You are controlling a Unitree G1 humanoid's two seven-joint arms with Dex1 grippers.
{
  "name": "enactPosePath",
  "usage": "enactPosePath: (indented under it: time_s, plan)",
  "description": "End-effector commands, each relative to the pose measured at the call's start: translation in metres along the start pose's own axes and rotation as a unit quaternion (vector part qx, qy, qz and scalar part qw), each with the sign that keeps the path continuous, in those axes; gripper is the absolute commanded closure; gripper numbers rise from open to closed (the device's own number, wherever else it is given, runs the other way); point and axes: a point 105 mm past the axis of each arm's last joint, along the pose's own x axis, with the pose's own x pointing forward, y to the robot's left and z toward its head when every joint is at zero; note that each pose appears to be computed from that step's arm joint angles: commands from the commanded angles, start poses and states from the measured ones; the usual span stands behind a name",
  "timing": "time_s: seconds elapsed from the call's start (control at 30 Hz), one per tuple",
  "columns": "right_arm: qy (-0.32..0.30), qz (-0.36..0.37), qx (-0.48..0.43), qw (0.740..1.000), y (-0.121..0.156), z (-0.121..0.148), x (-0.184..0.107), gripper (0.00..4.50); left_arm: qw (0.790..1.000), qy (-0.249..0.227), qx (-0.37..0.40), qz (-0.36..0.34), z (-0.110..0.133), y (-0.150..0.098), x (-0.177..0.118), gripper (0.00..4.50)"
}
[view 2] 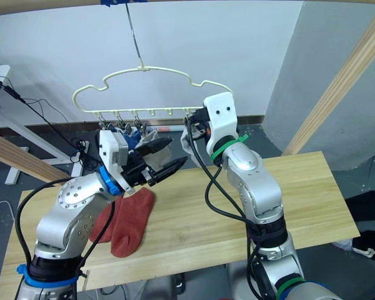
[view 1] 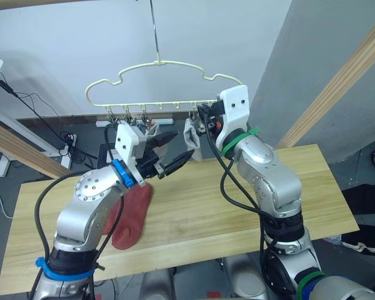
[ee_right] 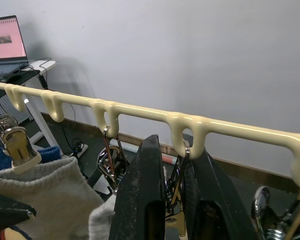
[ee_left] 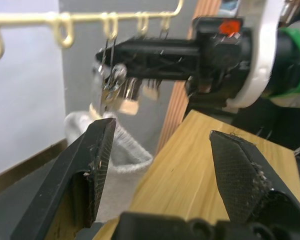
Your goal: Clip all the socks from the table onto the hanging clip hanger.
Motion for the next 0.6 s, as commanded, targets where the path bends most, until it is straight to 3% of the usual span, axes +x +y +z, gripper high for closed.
enactPosePath:
  time_s: [0.03,0.2,0.3,0.6]
  plan:
    - [-0.034,0.012,-0.005,0.999,0.007,0.017,0.000,4.39,0.997,0.022,-0.008,0.070,-0.014,0.011,-0.014,1.01]
    - [-0.032,0.015,-0.006,0.999,0.007,0.016,-0.001,4.39,0.978,0.099,-0.013,0.182,-0.070,0.019,-0.051,0.00]
    - [-0.031,0.018,-0.007,0.999,0.008,0.016,-0.001,4.39,0.960,0.154,-0.035,0.230,-0.104,0.021,-0.069,0.00]
    - [-0.029,0.025,-0.007,0.999,0.012,0.016,0.000,4.39,0.929,0.224,-0.082,0.284,-0.154,0.028,-0.083,0.00]
